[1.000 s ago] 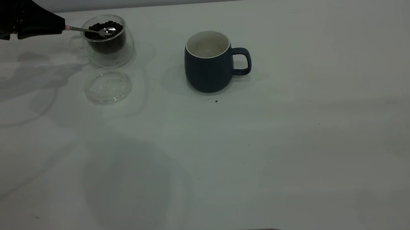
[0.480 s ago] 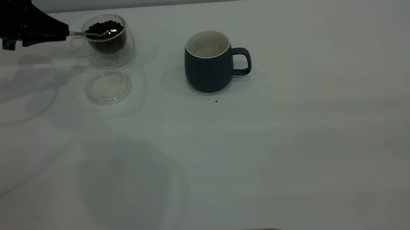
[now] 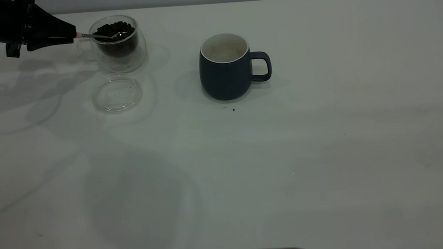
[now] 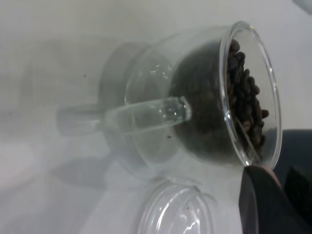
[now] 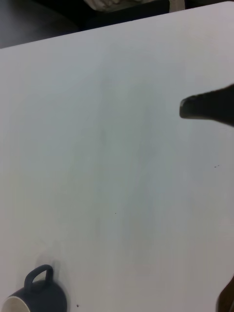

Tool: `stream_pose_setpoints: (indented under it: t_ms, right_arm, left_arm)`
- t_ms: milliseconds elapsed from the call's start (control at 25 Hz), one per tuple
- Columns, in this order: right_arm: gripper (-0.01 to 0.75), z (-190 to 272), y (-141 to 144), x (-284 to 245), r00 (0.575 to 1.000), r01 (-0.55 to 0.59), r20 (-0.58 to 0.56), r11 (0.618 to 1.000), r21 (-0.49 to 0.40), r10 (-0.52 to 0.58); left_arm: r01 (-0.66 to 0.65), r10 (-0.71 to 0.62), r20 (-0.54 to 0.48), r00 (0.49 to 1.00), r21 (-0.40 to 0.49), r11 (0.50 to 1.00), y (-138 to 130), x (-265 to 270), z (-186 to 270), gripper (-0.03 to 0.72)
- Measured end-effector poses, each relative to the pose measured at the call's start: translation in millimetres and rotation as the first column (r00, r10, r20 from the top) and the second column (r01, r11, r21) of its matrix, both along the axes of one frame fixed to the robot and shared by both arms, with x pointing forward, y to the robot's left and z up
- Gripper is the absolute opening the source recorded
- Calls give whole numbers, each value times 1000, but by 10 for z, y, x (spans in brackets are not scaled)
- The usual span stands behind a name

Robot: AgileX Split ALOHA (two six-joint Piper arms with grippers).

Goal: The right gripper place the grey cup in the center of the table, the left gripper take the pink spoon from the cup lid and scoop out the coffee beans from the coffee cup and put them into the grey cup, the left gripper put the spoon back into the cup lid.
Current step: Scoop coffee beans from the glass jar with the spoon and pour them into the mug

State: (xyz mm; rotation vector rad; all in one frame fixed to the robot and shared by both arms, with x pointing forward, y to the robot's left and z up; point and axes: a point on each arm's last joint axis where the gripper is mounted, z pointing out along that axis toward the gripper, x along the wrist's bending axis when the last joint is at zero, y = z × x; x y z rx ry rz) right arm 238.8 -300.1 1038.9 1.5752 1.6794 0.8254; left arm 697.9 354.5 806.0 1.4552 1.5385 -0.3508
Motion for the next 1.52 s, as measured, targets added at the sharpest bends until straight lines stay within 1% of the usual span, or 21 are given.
stream_pose_setpoints:
  t_ms: [280,560,720,880,1120,1520]
  right_arm:
    - [572,0,0,0,1000,0,0,1000,0,0]
    - [571,0,0,0,1000,0,0,1000,0,0]
    - [572,0,0,0,1000,0,0,1000,0,0]
    - [572,0,0,0,1000,0,0,1000,0,0]
    - [572,0,0,0,1000,0,0,1000,0,0]
    - [571,0,0,0,1000,0,0,1000,0,0]
  left_arm:
    - [-27,26,-5,1000,-52,998,70,-10,22,114]
    - [-47,44,-37,998,-84,995,114,-26,31,114]
    - [-64,60,-47,997,-99,993,184,-42,38,114]
    - [-73,65,-62,996,-133,989,259,-73,58,114]
    - [-50,34,-79,996,-199,979,269,-114,102,114]
    - [-18,-3,-87,996,-247,969,241,-142,137,114]
